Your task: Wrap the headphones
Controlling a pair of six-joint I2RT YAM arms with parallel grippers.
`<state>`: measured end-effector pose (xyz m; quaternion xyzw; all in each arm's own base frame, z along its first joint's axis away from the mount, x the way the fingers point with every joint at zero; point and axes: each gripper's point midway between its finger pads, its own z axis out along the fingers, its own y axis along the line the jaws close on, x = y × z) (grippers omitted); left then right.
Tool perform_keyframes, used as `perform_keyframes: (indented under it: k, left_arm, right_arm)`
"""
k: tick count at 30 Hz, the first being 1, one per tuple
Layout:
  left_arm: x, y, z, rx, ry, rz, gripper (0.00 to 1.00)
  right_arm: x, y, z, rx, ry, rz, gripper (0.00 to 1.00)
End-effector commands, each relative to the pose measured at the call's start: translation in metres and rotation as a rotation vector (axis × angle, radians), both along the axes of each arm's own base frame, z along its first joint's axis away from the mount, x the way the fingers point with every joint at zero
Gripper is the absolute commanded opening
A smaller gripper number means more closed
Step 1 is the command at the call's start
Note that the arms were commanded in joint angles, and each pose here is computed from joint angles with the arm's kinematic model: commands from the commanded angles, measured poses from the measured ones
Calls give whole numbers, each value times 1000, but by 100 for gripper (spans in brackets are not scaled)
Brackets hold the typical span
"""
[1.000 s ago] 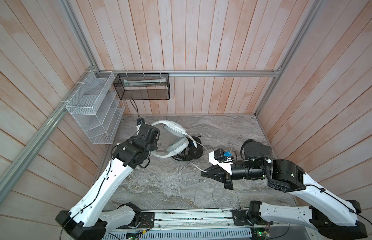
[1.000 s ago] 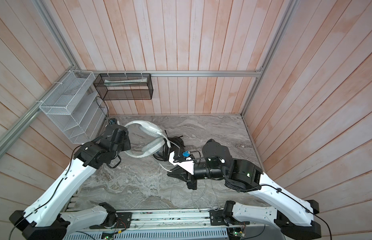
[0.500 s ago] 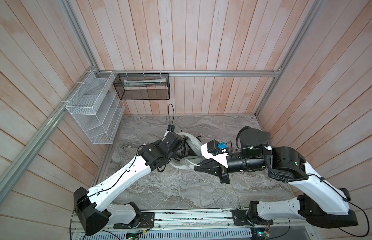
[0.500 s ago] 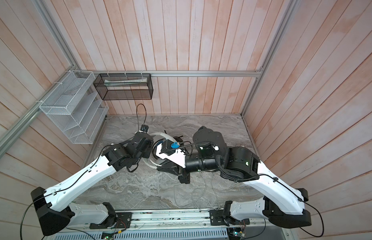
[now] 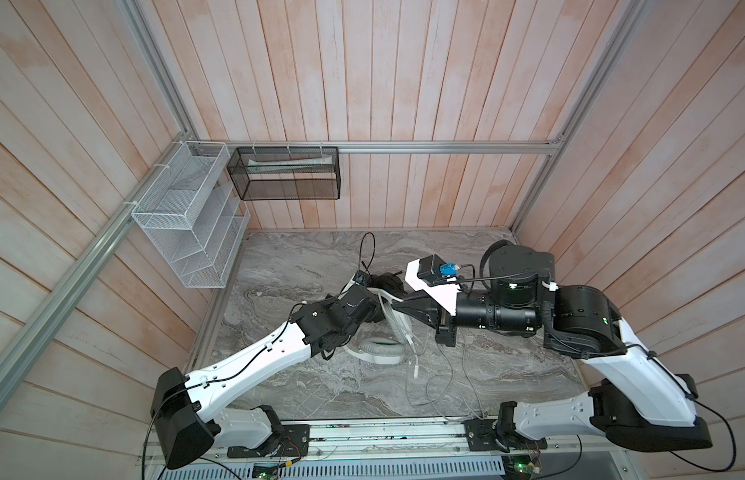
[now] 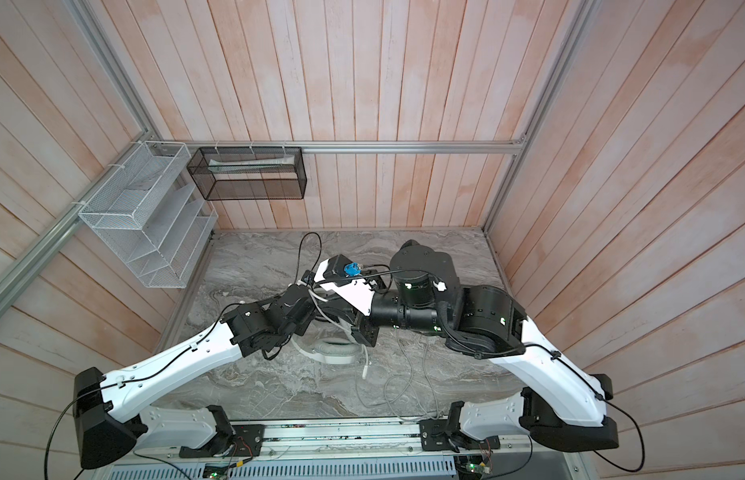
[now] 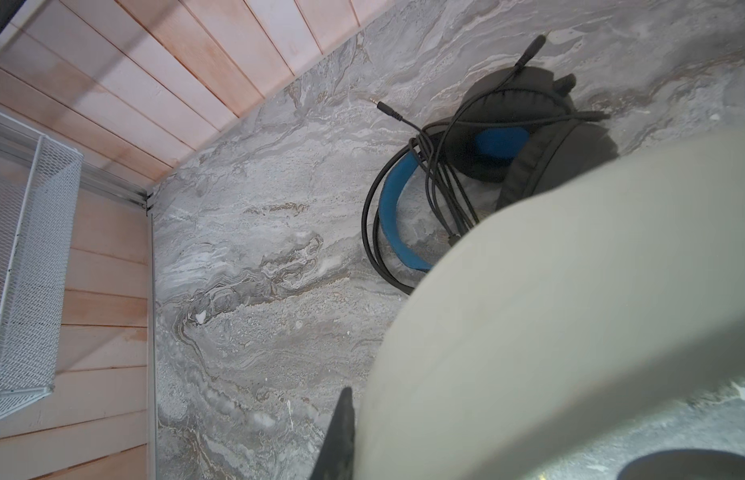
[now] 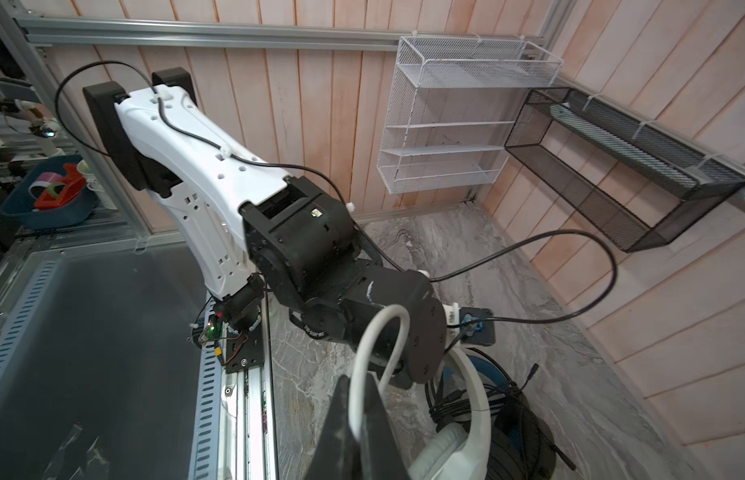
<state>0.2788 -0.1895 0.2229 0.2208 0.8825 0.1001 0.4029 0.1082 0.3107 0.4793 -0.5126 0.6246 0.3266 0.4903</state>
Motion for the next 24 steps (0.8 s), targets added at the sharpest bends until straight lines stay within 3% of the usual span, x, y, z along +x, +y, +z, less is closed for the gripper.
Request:
perform_keyframes:
  k: [1,6,8,12,16,21,24]
  left_arm:
    - [4,26,49,-173,-133,127,0]
    - [-6,63,117,-451,-269,183,0]
    - [-12,69,140,-488,-305,181,0]
    - [-20,76,177,-511,-327,167,0]
    - [-31,82,207,-557,-347,152,0]
    - [-34,78,226,-606,-340,130,0]
    - [-33,76,231,-612,-331,131,0]
  right_arm:
    - [10,-30,31,120,-64,-122,0]
    - [7,-60,16,225,-84,-170,23]
    - [5,-60,-4,197,-70,-166,33]
    - [9,-57,-33,177,-40,-182,77]
    - [33,-66,-46,210,-72,-336,94]
    - [31,-27,-83,222,-13,-239,99]
    - [46,-17,-113,208,-10,-276,97]
